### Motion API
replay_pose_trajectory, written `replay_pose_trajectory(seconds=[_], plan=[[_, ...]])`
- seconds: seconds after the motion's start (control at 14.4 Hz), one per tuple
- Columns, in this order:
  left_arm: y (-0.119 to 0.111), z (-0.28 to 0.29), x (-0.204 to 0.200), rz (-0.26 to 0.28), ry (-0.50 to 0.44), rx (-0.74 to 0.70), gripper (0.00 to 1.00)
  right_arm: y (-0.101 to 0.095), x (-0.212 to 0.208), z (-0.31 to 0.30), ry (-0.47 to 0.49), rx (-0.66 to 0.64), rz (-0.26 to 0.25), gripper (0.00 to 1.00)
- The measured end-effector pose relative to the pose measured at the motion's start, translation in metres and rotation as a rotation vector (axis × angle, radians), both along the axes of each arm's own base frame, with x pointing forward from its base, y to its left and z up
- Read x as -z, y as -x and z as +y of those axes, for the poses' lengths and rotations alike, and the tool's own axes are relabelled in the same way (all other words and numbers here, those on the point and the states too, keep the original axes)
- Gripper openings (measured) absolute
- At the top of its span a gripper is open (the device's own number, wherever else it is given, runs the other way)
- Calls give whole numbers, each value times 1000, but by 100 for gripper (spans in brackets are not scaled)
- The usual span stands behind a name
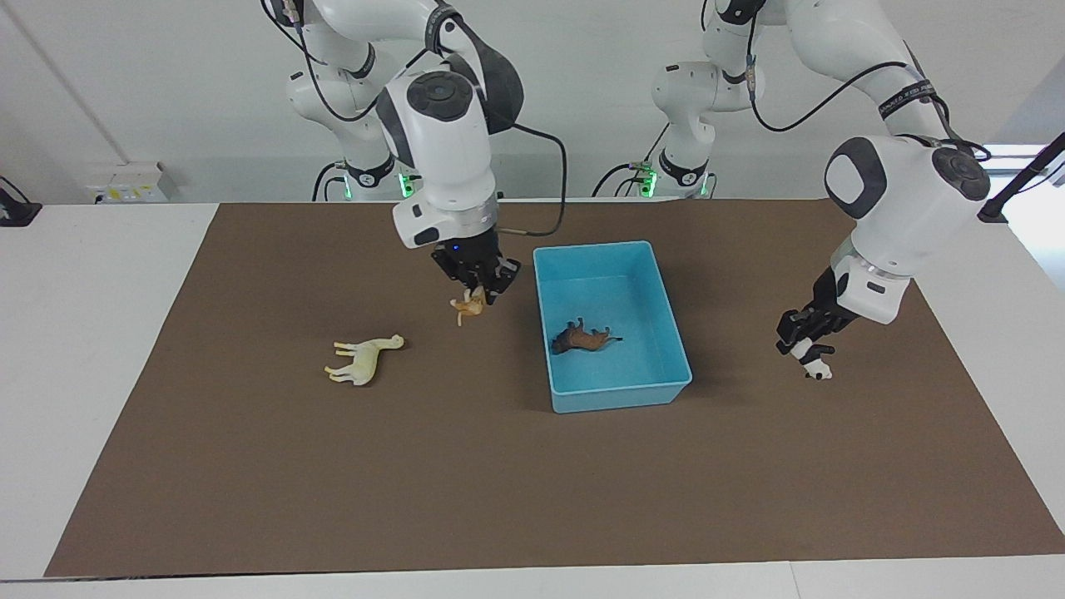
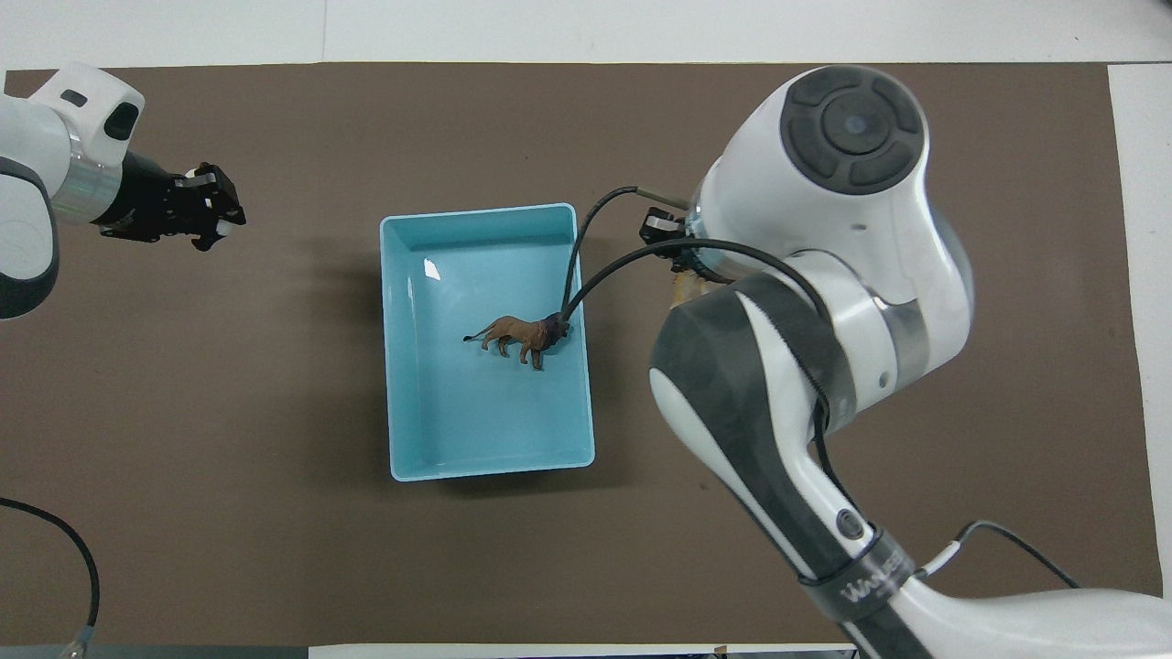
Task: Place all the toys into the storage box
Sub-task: 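Carry the orange tiger into the blue box with the right gripper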
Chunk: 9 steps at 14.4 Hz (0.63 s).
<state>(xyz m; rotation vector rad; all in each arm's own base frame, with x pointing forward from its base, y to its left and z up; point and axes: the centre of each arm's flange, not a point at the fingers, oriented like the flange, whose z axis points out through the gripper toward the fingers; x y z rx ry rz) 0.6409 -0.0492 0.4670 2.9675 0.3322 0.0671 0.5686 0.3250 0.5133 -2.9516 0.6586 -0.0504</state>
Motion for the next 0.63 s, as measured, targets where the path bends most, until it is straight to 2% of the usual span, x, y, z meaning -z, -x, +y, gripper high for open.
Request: replay_pose_trajectory(seconds=[0.21,0.35,0.42,0.49,0.63], plan=[[3,-24,-3,21,9,-21,41,29,1,66,-53,-23,-45,26],[5,-31,-6,37,12,-29,41,42,14,92,-57,-42,-42,26],[5,-32,-7,42,14,-29,41,42,19,94,-52,-44,-36,27],[6,-35,-8,43,16,-28,41,40,23,93,-47,-41,-31,33],[7,-45,-9,47,22,-31,41,39,26,88,-28,-36,-9,54]])
